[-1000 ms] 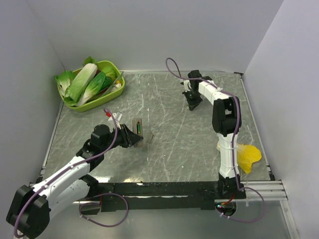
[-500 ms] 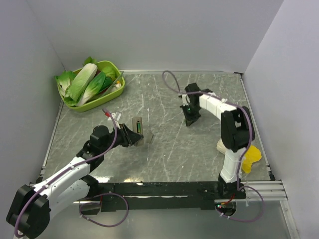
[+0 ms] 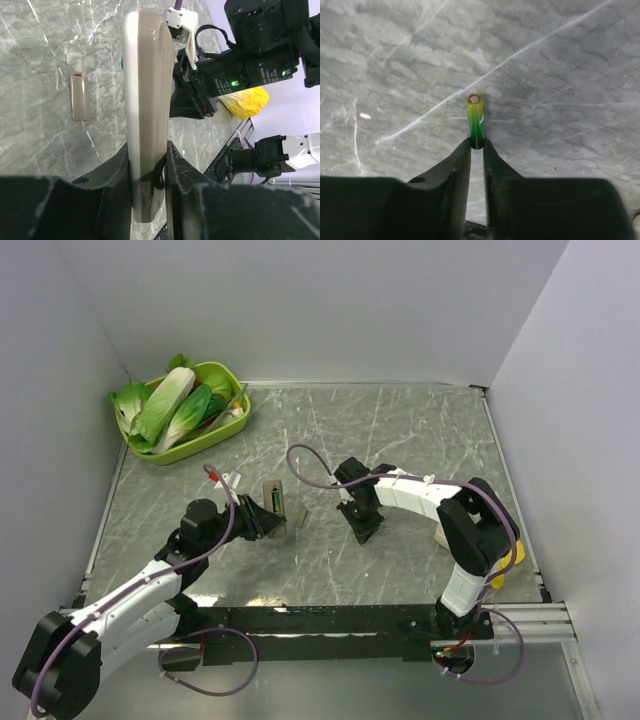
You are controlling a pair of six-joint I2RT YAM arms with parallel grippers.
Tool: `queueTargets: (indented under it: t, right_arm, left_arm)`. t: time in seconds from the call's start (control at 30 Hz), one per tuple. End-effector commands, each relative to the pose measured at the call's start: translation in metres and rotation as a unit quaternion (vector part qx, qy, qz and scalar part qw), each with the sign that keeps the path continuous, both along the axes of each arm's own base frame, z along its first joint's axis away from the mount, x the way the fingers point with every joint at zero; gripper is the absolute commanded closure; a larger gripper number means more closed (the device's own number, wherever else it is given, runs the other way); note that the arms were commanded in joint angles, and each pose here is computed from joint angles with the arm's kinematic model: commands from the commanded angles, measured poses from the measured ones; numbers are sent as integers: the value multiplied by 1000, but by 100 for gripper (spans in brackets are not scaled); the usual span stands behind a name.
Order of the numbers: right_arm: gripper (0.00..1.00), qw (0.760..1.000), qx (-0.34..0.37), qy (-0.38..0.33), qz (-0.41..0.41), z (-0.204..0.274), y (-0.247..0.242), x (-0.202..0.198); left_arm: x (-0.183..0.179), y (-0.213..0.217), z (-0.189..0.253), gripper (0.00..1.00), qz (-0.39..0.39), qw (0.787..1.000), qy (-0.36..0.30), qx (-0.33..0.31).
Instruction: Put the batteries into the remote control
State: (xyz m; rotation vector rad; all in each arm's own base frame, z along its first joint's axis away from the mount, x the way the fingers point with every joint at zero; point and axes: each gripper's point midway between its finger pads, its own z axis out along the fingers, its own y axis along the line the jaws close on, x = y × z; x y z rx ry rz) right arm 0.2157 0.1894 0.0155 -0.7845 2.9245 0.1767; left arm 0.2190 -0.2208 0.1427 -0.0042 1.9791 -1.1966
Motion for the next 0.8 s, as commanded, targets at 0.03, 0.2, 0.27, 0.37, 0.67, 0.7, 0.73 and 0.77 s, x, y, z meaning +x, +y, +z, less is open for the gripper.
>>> queueTargets:
  t: [0.03, 0.2, 0.27, 0.37, 0.67, 0.7, 0.73, 0.77]
  right_arm:
    - [69, 998, 14, -57, 3, 4, 7, 11]
    - [62, 998, 26, -55, 20, 0, 13, 7]
    - [63, 998, 28, -55, 21, 0, 13, 7]
    - [73, 998, 25, -54, 22, -2, 12, 4]
    - [100, 989, 116, -71, 49, 51, 44, -1]
    - [100, 983, 155, -78, 56, 73, 58, -2]
    - [100, 979, 176, -82, 59, 86, 65, -3]
    - [100, 973, 206, -81, 61, 100, 77, -7]
  left_arm:
    - [4, 1, 23, 99, 8, 999, -39, -29]
    - [3, 3, 25, 99, 13, 999, -43, -30]
    - [3, 3, 25, 99, 12, 999, -42, -30]
    - [2, 1, 25, 99, 8, 999, -42, -33]
    - [-6, -7, 27, 99, -22, 996, -55, -66]
    - [-6, -8, 33, 99, -24, 995, -67, -75]
    - [-7, -8, 32, 99, -26, 994, -68, -78]
    - [-7, -8, 33, 99, -27, 994, -69, -80]
